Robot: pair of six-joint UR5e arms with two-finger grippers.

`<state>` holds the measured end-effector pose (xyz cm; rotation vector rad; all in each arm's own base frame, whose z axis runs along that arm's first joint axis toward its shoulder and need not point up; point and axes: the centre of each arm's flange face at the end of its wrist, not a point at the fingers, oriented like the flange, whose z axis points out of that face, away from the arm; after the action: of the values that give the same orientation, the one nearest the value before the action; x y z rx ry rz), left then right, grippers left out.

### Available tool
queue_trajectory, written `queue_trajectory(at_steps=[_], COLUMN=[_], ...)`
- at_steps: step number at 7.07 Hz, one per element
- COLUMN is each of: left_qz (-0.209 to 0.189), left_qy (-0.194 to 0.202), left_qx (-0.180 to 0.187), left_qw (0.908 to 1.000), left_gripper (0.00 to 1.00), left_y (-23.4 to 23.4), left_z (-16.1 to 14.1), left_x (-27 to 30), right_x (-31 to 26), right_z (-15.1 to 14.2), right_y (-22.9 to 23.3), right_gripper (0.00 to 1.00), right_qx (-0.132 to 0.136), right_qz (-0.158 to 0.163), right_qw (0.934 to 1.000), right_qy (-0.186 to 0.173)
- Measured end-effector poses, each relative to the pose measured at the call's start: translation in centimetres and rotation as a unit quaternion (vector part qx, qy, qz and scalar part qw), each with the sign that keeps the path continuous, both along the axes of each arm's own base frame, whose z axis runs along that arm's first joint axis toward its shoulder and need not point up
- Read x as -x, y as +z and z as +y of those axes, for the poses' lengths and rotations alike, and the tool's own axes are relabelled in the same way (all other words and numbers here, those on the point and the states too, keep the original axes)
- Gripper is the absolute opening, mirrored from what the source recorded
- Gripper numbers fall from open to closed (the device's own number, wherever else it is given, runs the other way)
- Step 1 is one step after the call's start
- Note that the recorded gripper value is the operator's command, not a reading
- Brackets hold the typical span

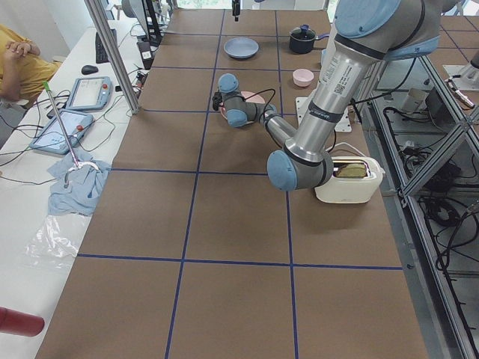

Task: Stack three plates with pink and blue
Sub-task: 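Raise the left gripper off the stack while the right gripper grasps the blue plate rim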

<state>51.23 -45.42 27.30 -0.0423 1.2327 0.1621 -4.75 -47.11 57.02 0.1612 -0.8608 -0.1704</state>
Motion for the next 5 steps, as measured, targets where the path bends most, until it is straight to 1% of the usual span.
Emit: queue_trajectory(at_steps=[3,4,5], left_qz=[0.009,0.014,0.017], left_qy=[-0.001,-0.006,-0.014], left_qx=[-0.004,-0.008,-0.009], left_qw=[0.9999,0.9998,0.9997], left_gripper=[0.77,0.77,0.77], left_y=[-1.1,-1.7,-1.9], left_z=[0.3,0.2,-0.5], left_x=[0.6,1.4,2.6], right_x=[0.1,0.4,0.9], right_z=[0.0,0.1,0.2], right_y=[0.1,0.4,1.1], right_gripper=[1.00,1.00,0.99], right_qx=[0.002,0.006,0.018], right_qz=[0.000,0.001,0.002], right_qw=[1.0000,1.0000,0.9998], right_qy=[-0.001,-0.004,-0.004])
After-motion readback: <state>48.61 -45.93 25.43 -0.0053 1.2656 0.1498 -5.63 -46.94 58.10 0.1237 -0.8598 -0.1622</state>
